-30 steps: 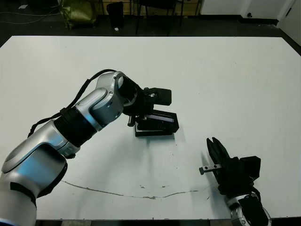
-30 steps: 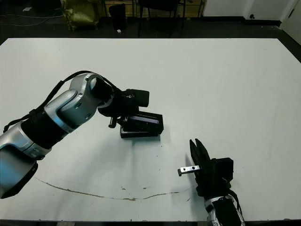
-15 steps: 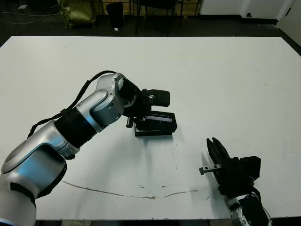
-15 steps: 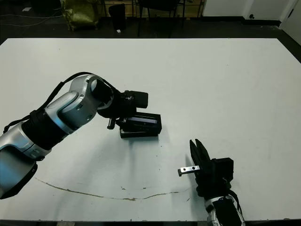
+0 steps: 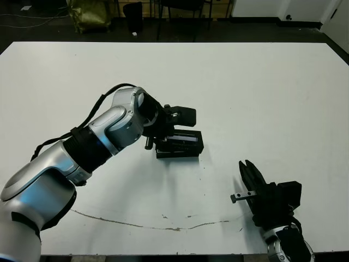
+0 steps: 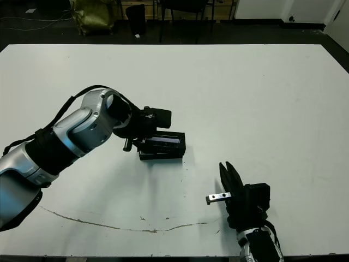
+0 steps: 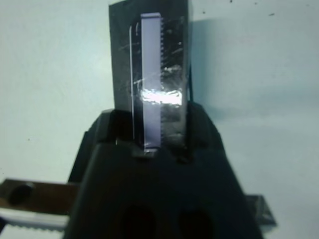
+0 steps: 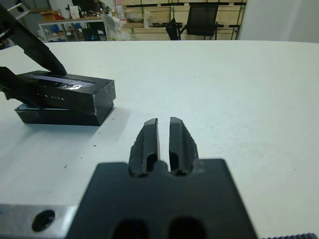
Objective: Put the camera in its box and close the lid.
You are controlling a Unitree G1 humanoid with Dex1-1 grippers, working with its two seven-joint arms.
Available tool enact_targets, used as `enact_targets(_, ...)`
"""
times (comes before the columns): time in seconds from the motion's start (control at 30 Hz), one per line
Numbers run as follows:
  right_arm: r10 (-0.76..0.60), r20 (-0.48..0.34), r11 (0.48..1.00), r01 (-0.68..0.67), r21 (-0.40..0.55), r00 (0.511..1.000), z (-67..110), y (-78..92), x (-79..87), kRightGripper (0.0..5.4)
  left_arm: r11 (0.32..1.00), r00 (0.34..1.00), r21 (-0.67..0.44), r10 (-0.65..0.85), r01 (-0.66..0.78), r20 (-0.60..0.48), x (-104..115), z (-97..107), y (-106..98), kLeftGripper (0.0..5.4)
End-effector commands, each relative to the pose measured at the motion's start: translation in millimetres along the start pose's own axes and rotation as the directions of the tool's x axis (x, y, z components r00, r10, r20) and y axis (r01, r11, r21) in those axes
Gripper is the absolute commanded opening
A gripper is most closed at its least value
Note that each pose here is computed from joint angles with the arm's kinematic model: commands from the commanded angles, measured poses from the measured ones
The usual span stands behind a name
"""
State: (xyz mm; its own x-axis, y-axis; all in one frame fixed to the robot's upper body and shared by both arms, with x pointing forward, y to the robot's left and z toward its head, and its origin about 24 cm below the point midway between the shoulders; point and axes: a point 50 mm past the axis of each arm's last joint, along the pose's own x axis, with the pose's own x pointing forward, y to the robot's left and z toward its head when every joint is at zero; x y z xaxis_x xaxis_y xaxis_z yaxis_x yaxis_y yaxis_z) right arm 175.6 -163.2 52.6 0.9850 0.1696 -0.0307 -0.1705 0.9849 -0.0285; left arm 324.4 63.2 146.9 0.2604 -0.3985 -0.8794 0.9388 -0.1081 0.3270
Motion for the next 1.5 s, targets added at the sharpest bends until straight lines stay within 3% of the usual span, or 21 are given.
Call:
enact_targets(0.03, -0.015, -0.035, 1.000, 0.015, 0.006, 0.999, -4.0, -0.4, -3.0, 0.00, 0.997, 0.997, -0.013, -0.072, 0.071, -0.027, 13, -9, -13, 1.74)
enact_targets(0.73, -0.020, -0.053, 1.000, 0.019, -0.001, 0.998, -3.7, 1.5, -4.9, 0.00, 0.993, 0.993, 0.047, -0.106, 0.109, -0.060, 17, -8, -27, 1.74)
enact_targets(1.1, -0.015, -0.051, 1.000, 0.015, 0.012, 0.999, -5.5, 1.7, -5.6, 0.00, 0.993, 0.987, -0.009, -0.121, 0.121, -0.106, 26, -20, -30, 1.74)
enact_targets(1.33, -0.013, -0.061, 1.000, 0.014, 0.022, 0.998, -6.0, 1.5, -6.5, 0.00, 0.993, 0.985, 0.042, -0.108, 0.114, -0.134, 29, -25, -31, 1.74)
enact_targets(1.5, -0.012, -0.056, 1.000, 0.013, 0.022, 0.998, -6.8, 1.3, -6.2, 0.00, 0.986, 0.977, -0.009, -0.169, 0.169, -0.134, 32, -28, -32, 1.74)
